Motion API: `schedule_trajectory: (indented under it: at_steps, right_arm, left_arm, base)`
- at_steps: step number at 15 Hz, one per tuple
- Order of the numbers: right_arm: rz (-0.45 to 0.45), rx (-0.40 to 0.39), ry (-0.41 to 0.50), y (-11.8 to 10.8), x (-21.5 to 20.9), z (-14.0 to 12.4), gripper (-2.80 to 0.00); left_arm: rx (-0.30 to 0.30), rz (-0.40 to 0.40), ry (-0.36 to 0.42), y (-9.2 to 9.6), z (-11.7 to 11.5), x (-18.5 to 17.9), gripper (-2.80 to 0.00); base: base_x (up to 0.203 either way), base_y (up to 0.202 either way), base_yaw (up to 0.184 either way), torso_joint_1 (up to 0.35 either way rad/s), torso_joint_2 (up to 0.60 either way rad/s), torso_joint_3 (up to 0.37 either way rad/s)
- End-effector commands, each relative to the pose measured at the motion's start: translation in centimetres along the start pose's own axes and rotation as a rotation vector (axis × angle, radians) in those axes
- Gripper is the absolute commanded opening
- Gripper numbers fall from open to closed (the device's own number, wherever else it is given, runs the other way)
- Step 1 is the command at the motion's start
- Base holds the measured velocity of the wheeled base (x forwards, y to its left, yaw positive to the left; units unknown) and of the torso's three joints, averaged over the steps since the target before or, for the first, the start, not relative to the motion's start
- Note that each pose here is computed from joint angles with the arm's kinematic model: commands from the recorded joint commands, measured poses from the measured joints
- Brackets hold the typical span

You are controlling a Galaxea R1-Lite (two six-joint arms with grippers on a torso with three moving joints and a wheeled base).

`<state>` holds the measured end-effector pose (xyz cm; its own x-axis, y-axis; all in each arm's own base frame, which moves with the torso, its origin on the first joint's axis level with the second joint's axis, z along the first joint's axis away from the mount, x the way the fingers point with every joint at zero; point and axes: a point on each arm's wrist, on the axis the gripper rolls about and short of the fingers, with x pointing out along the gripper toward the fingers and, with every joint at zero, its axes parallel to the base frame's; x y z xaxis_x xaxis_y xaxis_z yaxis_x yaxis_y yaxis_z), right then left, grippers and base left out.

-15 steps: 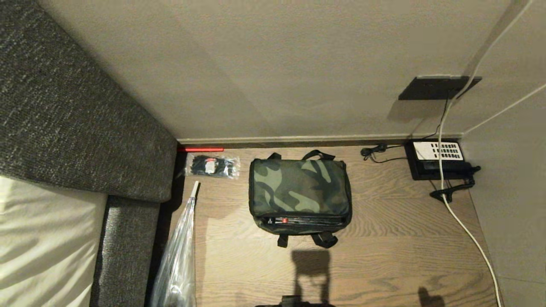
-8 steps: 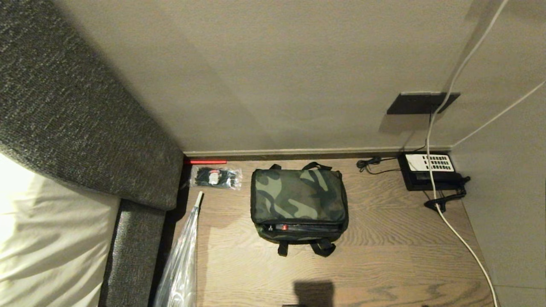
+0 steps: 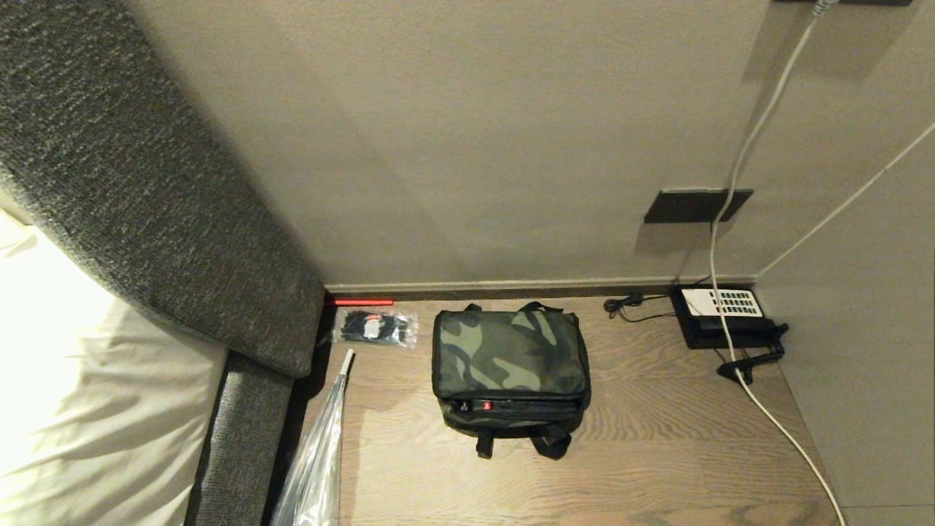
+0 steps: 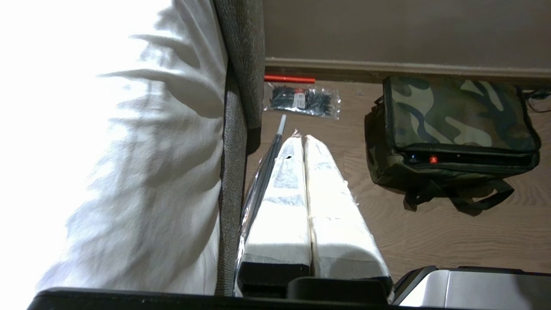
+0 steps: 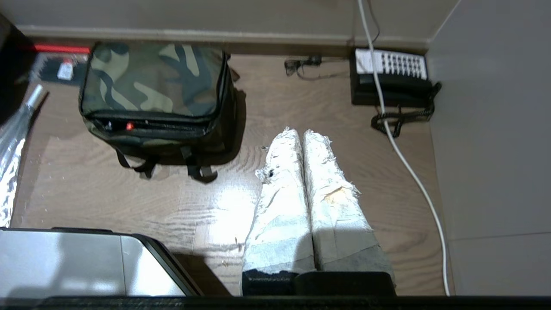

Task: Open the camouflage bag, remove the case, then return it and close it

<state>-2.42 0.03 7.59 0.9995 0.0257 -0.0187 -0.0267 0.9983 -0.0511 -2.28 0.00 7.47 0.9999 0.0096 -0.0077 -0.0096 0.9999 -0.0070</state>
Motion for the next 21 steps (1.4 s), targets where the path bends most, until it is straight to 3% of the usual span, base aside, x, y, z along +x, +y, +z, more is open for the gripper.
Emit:
schedule_trajectory:
  at_steps: [1,21]
  right_arm:
    - [0.000,-0.001,0.003,0.00,0.02,0.01,-2.80]
    - [0.002,-0.001,0.003,0.00,0.02,0.01,-2.80]
  left_arm:
    - [-0.001,0.001,-0.001,0.00,0.01,0.00,-2.80]
    - [-0.001,0.001,-0.003,0.00,-0.05,0.01,-2.80]
  base:
    - [0.000,0.000,0.000,0.005,0.01,0.203]
    - [0.000,0.000,0.000,0.003,0.00,0.203]
